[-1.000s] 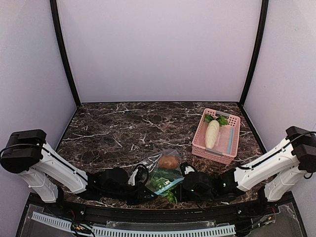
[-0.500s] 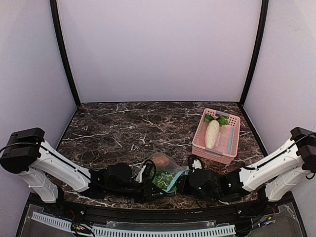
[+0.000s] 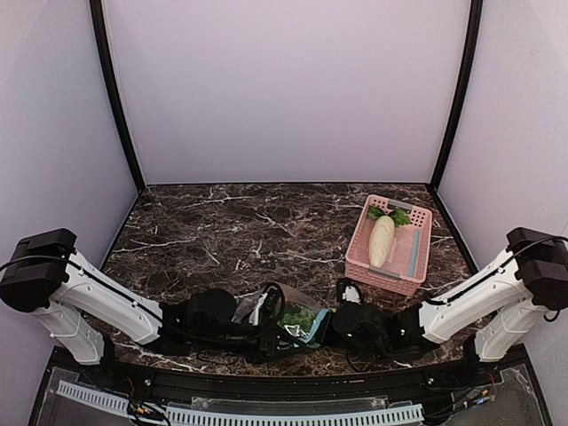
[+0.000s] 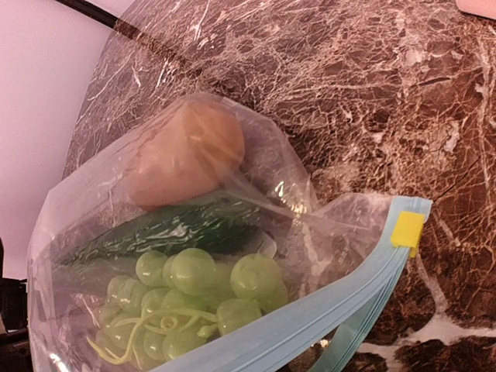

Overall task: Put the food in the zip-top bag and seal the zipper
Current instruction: Adjust the fake fruit in the zipper food storage bag, then adjust the zipper food storage bag at the center of the board, then pass from the right arm to the left, then hold the zipper food storage bag at the center of the board.

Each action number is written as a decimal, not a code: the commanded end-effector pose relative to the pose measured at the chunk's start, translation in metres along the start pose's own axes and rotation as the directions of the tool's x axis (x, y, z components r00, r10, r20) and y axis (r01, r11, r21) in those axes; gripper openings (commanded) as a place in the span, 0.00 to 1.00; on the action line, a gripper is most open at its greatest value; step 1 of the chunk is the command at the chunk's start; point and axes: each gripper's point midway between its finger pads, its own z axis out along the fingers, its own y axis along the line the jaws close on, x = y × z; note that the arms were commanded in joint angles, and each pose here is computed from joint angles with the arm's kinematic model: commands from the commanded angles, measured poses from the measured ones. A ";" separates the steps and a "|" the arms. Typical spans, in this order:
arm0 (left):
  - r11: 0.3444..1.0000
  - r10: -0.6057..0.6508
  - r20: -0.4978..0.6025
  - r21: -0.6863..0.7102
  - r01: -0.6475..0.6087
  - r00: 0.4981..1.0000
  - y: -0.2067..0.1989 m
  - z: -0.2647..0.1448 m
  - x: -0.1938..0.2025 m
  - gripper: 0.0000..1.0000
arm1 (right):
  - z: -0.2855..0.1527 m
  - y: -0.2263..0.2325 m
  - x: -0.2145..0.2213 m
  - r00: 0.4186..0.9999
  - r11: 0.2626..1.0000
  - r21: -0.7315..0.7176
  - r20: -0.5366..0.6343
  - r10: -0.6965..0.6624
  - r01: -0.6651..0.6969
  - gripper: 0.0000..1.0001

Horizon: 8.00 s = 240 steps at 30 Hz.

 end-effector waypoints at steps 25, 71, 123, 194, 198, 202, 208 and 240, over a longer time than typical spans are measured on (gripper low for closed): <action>0.990 0.142 0.130 -0.020 -0.140 0.981 -0.058 -0.022 -0.026 0.01 | -0.024 0.036 -0.012 0.989 0.993 -0.055 -0.098 -0.113 0.108 0.53; 0.988 0.147 0.170 -0.069 -0.137 0.974 -0.056 -0.055 -0.050 0.01 | -0.002 0.018 -0.005 0.955 0.968 -0.159 -0.255 0.151 -0.195 0.29; 0.640 0.592 -0.136 -0.520 -0.566 0.794 -0.044 -0.086 -0.094 0.92 | -0.076 0.064 -0.075 0.976 0.979 -0.101 -0.103 -0.190 0.180 0.00; 0.731 0.587 -0.245 -0.250 -0.635 0.772 -0.037 -0.050 -0.077 0.01 | -0.091 0.020 -0.092 0.903 0.777 -0.502 0.020 -0.429 0.380 0.24; 0.732 0.583 -0.250 -0.249 -0.634 0.773 -0.035 -0.049 -0.076 0.01 | -0.089 0.024 -0.090 0.901 0.761 -0.527 0.020 -0.434 0.379 0.24; 0.733 0.582 -0.252 -0.249 -0.633 0.773 -0.035 -0.049 -0.076 0.01 | -0.084 0.023 -0.089 0.896 0.761 -0.524 0.012 -0.444 0.384 0.25; 0.731 0.584 -0.254 -0.248 -0.636 0.771 -0.033 -0.049 -0.075 0.01 | -0.080 0.027 -0.090 0.892 0.753 -0.531 0.012 -0.452 0.389 0.18; 0.530 0.783 -0.255 -0.206 -0.823 0.567 -0.102 -0.042 -0.110 0.86 | -0.090 0.050 -0.091 0.873 0.694 -0.603 0.009 -0.488 0.394 0.00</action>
